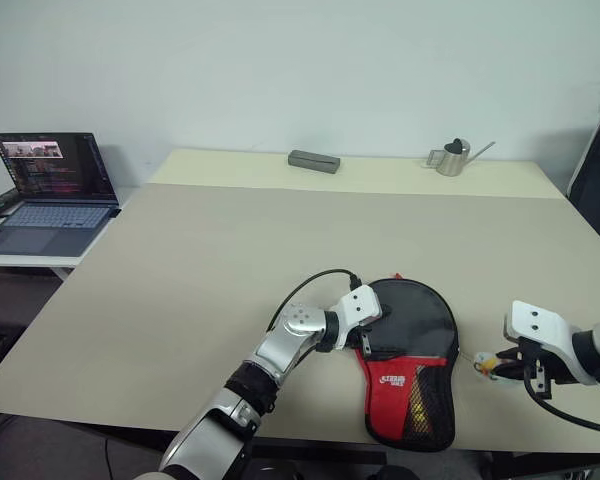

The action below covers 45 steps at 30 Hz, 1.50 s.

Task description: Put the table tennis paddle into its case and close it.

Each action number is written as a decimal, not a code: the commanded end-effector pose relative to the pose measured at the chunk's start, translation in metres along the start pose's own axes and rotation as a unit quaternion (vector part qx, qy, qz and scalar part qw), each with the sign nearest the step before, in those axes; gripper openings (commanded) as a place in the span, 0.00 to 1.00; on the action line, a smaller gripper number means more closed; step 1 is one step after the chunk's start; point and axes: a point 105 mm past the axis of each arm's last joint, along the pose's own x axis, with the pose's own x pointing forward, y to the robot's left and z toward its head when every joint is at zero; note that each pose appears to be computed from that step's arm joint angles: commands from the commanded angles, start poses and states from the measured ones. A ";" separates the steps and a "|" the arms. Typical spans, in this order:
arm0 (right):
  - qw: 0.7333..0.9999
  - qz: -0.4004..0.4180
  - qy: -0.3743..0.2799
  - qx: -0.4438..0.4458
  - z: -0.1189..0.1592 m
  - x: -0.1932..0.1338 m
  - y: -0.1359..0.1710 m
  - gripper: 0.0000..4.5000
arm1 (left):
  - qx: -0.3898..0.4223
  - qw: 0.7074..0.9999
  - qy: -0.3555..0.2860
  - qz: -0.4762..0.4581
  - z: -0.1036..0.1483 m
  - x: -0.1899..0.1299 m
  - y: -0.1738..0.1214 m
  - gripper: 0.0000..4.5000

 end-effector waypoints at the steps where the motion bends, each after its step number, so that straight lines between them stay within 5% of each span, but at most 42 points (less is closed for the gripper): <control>1: 0.999 0.033 0.004 -0.033 0.007 -0.009 0.014 0.05 | -0.051 0.990 0.122 -0.041 -0.065 0.000 -0.029 1.00; 19: 0.999 0.000 0.000 -0.034 0.007 -0.002 0.001 0.04 | -0.033 0.990 0.129 -0.056 -0.066 0.006 -0.034 1.00; 45: 0.987 0.125 0.039 -0.093 -0.007 0.002 0.066 0.04 | -0.021 0.987 0.145 -0.073 -0.070 0.015 -0.040 1.00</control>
